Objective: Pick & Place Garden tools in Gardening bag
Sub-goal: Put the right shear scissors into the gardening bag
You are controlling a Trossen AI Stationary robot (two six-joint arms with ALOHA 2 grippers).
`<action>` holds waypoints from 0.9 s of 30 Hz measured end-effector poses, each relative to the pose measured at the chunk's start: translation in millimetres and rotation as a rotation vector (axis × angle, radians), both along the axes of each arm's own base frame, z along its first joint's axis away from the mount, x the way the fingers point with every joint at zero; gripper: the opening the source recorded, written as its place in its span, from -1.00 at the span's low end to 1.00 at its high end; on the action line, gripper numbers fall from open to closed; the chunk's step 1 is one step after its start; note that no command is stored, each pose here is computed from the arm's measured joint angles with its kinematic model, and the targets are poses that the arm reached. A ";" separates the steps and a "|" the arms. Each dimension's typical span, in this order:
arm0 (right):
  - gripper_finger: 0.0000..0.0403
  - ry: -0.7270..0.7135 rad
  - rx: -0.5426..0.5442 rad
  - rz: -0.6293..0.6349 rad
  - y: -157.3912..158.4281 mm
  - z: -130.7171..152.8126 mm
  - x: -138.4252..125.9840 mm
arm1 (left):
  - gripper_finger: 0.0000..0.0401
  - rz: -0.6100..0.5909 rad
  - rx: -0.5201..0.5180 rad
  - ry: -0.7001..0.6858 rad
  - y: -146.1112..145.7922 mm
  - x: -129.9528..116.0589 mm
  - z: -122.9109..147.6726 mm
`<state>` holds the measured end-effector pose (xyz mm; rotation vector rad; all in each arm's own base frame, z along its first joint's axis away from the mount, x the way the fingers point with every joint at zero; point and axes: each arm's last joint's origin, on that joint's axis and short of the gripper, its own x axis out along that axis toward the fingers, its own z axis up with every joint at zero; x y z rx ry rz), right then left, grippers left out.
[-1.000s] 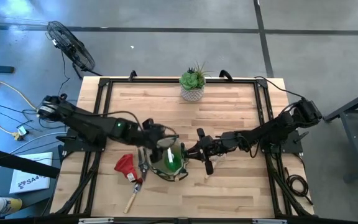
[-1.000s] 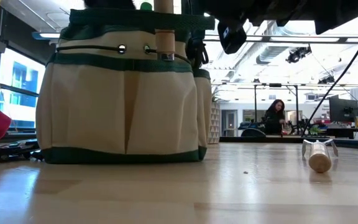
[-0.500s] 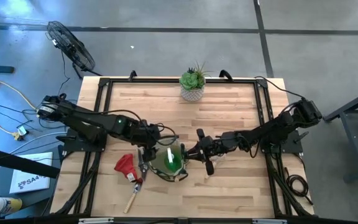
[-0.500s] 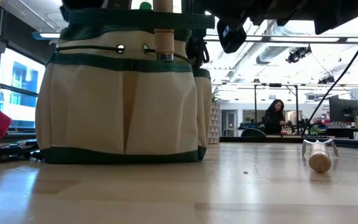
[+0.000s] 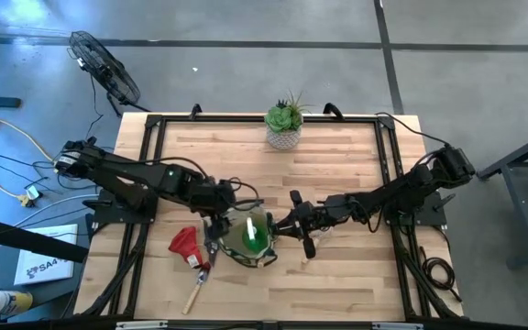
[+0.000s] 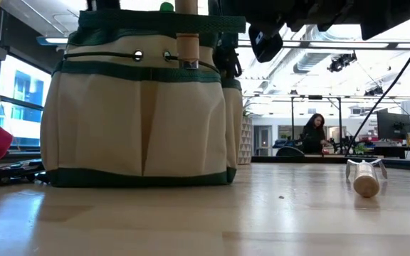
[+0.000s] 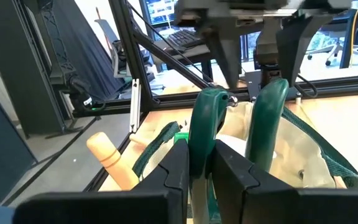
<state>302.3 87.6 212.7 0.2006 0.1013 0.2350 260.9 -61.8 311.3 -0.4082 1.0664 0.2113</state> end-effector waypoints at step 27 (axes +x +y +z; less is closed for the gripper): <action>-0.82 0.015 -0.010 0.019 0.5 -1.6 -0.3 | 0.60 0.347 -0.146 0.242 -1.0 -3.6 -37.8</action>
